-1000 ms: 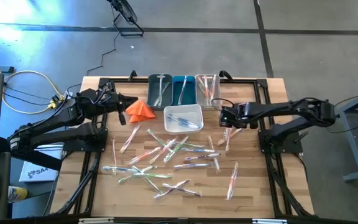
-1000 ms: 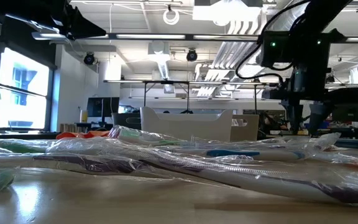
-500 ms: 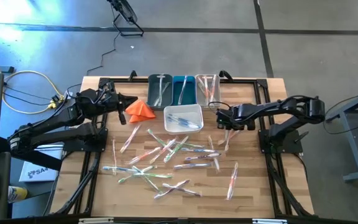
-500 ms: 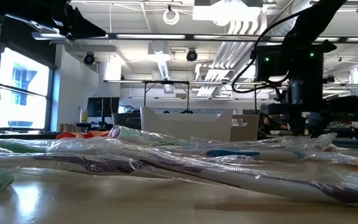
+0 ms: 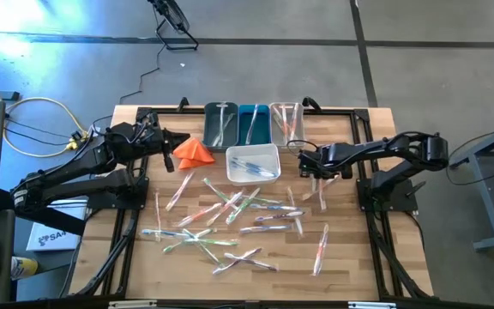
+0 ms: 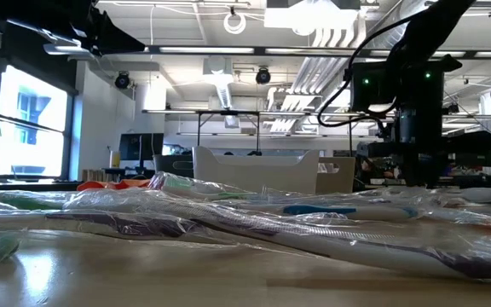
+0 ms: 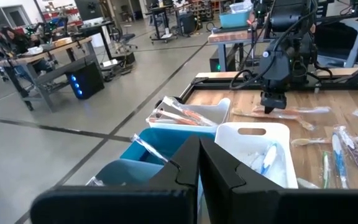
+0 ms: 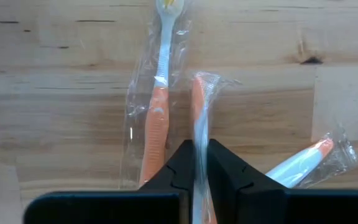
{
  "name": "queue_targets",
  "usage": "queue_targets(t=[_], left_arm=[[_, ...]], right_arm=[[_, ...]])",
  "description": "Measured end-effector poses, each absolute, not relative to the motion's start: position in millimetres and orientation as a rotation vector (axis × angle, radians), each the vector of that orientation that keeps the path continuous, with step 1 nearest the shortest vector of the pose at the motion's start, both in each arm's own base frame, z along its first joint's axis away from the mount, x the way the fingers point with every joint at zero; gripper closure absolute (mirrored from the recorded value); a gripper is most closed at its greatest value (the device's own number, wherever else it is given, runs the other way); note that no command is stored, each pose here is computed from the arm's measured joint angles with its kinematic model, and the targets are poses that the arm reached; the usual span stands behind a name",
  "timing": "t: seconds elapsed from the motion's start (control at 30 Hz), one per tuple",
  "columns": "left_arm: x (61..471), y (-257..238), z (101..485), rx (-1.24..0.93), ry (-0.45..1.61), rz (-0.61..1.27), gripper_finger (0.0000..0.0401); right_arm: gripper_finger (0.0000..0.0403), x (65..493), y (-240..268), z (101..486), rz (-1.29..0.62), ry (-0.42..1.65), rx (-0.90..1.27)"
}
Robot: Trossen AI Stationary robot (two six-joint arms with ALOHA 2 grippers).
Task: Pick & Place Toothbrushes
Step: Put the orange toothbrush into the gray bin
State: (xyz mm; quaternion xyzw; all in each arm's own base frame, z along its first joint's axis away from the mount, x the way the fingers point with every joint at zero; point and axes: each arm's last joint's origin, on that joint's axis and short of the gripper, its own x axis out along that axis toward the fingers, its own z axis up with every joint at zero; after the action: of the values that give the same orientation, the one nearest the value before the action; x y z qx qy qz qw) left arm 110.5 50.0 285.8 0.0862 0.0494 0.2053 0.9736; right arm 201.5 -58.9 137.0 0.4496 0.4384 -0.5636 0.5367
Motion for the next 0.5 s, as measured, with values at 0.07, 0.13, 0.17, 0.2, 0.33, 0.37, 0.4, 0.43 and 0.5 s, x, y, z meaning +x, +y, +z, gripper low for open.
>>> queue_targets(t=[0.07, 0.13, 0.17, 0.2, 0.33, 0.37, 0.4, 0.43, 0.5], left_arm=[[110, 50, 286, 0.174, 0.099, 0.414, 0.0393], [111, 50, 286, 0.174, 0.099, 0.414, 0.0393], [110, 50, 286, 0.174, 0.099, 0.414, 0.0393], [110, 50, 286, 0.174, 0.098, 0.414, 0.0393], [111, 50, 286, 0.174, 0.098, 0.414, 0.0393], [110, 50, 286, 0.174, 0.098, 0.414, 0.0393], [110, 50, 286, 0.174, 0.098, 0.414, 0.0393], [111, 50, 286, 0.174, 0.098, 0.414, 0.0393], [110, 50, 286, 0.174, 0.097, 0.414, 0.0393]], right_arm=[[0.0386, 202, -58, 138, -1.323, 1.047, 1.058], [0.0381, 202, -57, 140, -1.309, 1.035, 1.06], [0.0381, 202, -56, 142, -1.299, 1.027, 1.063], [0.0381, 202, -56, 144, -1.292, 1.015, 1.065], [0.0388, 198, -54, 159, -1.245, 0.949, 1.051], [0.0388, 197, -54, 163, -1.232, 0.93, 1.053], [0.0388, 196, -54, 167, -1.216, 0.912, 1.053], [0.0388, 194, -54, 172, -1.199, 0.89, 1.057], [0.0387, 190, -53, 182, -1.167, 0.839, 1.073]])
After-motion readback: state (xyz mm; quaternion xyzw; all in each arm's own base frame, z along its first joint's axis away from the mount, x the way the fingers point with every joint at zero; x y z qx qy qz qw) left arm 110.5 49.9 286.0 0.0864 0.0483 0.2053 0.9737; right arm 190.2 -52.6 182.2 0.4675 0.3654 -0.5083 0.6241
